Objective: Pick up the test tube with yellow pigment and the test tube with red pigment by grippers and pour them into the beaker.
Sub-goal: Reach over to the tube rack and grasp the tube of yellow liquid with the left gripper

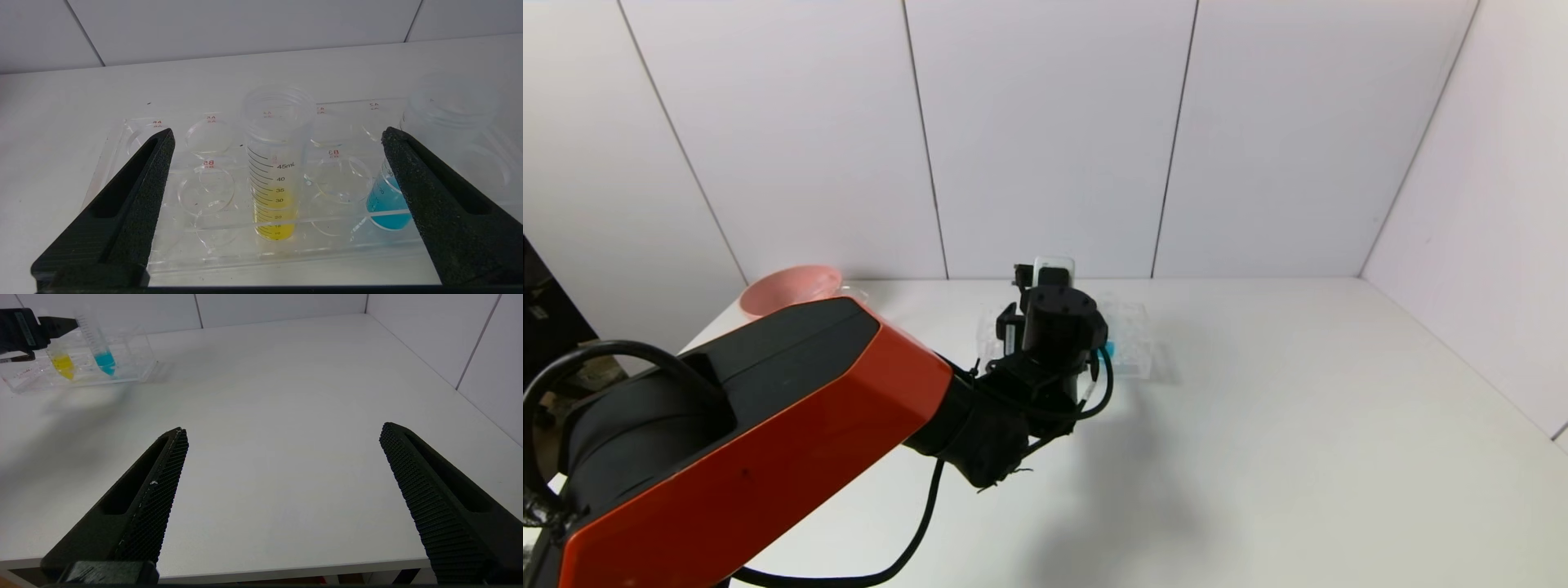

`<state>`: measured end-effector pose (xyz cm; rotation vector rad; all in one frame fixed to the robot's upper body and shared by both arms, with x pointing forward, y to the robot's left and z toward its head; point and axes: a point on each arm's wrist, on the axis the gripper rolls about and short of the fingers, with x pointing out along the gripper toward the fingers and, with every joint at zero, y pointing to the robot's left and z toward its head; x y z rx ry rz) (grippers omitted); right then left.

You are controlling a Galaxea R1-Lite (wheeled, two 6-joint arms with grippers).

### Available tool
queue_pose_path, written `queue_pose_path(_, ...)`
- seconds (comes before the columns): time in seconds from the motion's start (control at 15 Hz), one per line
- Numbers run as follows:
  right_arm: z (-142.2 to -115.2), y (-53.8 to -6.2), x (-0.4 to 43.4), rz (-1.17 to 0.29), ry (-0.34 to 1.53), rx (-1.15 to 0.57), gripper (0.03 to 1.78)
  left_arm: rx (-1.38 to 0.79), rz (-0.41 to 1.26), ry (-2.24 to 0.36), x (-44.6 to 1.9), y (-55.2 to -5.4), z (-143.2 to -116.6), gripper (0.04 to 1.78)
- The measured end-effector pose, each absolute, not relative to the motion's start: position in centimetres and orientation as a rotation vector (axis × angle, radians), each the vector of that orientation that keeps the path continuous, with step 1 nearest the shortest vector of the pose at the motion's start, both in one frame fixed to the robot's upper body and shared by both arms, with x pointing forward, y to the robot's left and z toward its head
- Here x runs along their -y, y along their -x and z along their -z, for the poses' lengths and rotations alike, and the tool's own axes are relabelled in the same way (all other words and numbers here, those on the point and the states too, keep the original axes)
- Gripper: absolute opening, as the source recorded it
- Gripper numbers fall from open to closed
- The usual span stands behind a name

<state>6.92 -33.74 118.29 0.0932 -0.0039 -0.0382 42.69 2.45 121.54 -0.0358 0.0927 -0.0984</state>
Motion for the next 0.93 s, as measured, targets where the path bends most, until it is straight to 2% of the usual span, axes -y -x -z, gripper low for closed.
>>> queue_pose_path(0.2,-118.30,-6.92,33.73,0.038,-0.094,0.004,1.71,-0.089,0.092,0.030,-2.49,-43.24,-121.19,1.76)
queue_pose_path(0.4,-118.29,-6.92,33.74,0.038,-0.094,0.004,1.71,-0.091,0.096,0.028,-2.46,-43.33,-120.98,1.59)
queue_pose_path(0.6,-118.30,-6.92,33.73,0.038,-0.094,0.004,1.71,-0.092,0.094,0.028,-2.52,-43.42,-120.88,1.19)
queue_pose_path(0.8,-118.30,-6.92,33.74,0.038,-0.094,0.004,1.71,-0.090,0.095,0.030,-2.59,-43.49,-120.91,0.62)
queue_pose_path(0.87,-118.30,-6.92,33.74,0.038,-0.093,0.004,1.71,-0.090,0.095,0.030,-2.60,-43.50,-120.91,0.49)
queue_pose_path(0.93,-118.30,-6.93,33.74,0.038,-0.093,0.004,1.71,-0.089,0.095,0.030,-2.59,-43.49,-120.93,0.44)
